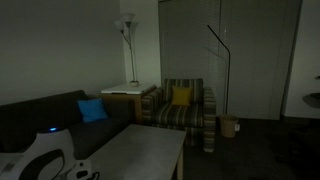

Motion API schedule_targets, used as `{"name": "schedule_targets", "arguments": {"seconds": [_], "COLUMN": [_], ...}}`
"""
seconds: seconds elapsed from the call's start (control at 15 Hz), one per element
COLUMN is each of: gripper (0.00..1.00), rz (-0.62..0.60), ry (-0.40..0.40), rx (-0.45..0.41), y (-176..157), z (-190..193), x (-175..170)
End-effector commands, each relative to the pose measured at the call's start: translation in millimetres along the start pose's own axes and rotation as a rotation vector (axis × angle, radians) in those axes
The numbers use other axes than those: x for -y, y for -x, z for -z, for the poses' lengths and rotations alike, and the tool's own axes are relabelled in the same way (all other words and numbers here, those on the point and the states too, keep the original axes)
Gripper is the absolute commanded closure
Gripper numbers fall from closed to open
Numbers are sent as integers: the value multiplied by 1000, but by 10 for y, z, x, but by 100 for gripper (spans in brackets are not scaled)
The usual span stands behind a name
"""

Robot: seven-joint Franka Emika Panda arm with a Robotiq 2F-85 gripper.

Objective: Put the cup on the white plate

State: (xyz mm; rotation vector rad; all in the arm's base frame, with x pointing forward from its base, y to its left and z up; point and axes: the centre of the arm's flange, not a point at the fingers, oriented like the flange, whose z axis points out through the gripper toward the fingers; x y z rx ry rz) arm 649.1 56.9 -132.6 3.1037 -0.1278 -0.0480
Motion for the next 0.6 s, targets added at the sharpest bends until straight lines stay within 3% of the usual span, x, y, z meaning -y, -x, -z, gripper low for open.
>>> {"name": "schedule_targets", "arguments": {"seconds": [0.0,0.53], "gripper": [0,0], "rz": [-18,-33], "ry": [72,195], "rx": [3,-79], "y": [92,174], "z": [321,873], "x": [125,376]}}
